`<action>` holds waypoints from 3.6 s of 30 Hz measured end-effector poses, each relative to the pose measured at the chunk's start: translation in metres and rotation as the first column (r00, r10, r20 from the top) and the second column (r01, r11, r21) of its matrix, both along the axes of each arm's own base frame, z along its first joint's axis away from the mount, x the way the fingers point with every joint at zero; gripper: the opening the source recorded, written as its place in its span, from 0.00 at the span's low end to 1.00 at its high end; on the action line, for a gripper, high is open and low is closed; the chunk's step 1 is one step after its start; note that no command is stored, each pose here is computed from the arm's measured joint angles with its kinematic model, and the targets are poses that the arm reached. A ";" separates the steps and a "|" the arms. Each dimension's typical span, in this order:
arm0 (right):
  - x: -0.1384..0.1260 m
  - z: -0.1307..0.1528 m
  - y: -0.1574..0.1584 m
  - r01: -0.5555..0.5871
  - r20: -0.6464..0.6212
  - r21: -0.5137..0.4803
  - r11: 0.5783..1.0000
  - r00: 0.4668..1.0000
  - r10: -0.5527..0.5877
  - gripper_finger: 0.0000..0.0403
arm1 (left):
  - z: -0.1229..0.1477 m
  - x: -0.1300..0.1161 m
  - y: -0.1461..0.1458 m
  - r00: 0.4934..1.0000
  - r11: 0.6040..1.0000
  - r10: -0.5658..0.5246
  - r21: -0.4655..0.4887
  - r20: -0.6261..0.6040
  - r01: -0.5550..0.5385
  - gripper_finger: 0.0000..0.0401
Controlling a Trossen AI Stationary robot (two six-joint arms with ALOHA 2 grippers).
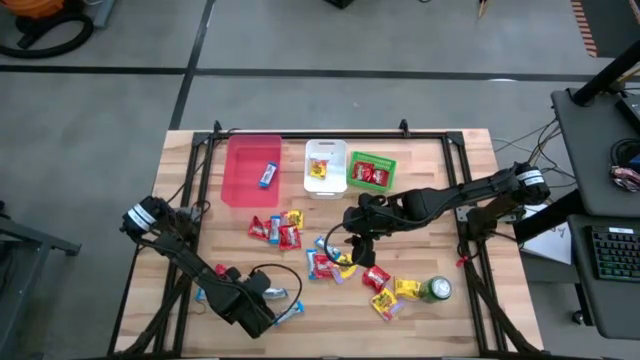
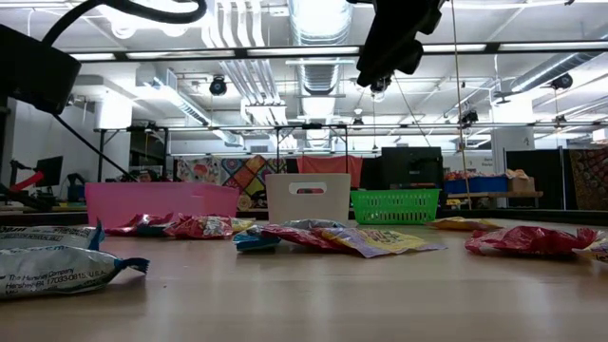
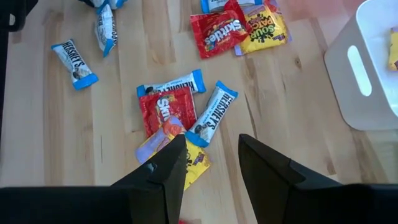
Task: Sort candy
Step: Put the white chocolate into the pink bin, then put the yellow candy into the white bin
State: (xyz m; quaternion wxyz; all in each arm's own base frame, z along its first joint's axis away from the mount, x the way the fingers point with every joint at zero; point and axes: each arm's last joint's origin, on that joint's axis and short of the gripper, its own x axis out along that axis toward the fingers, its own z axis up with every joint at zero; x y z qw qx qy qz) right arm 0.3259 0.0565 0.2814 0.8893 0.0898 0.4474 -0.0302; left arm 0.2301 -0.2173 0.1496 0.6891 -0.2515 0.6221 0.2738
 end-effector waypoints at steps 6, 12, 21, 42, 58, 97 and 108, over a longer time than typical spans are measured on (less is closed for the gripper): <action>0.000 0.000 0.000 -0.001 0.000 -0.001 1.000 1.000 0.001 0.34 | 0.005 -0.004 0.004 1.000 1.000 -0.014 0.015 -0.021 0.015 0.02; 0.000 0.000 0.000 -0.001 0.000 -0.001 1.000 1.000 0.001 0.34 | 0.019 -0.008 0.008 0.999 0.999 -0.042 0.001 -0.003 0.042 0.00; 0.001 0.000 0.000 -0.014 0.010 -0.009 1.000 1.000 0.014 0.34 | 0.071 -0.024 0.038 0.989 0.993 -0.032 0.118 0.141 0.015 0.00; 0.006 0.005 -0.002 0.014 0.085 -0.083 0.996 0.996 -0.007 0.34 | 0.152 -0.016 0.240 0.983 0.784 -0.051 0.618 0.174 -0.068 0.00; 0.009 0.008 -0.003 0.044 0.134 -0.113 0.993 0.991 -0.029 0.34 | 0.087 -0.053 0.379 0.981 0.862 0.157 0.469 0.115 -0.193 0.00; 0.010 0.008 -0.003 0.103 0.147 -0.059 0.993 0.985 -0.093 0.34 | 0.115 -0.023 0.234 0.858 0.933 -0.220 0.357 0.465 0.046 0.18; 0.007 0.006 -0.001 0.200 0.107 0.044 0.979 0.973 -0.204 0.34 | 0.106 -0.020 0.130 0.726 0.876 -0.453 0.409 0.517 0.256 0.18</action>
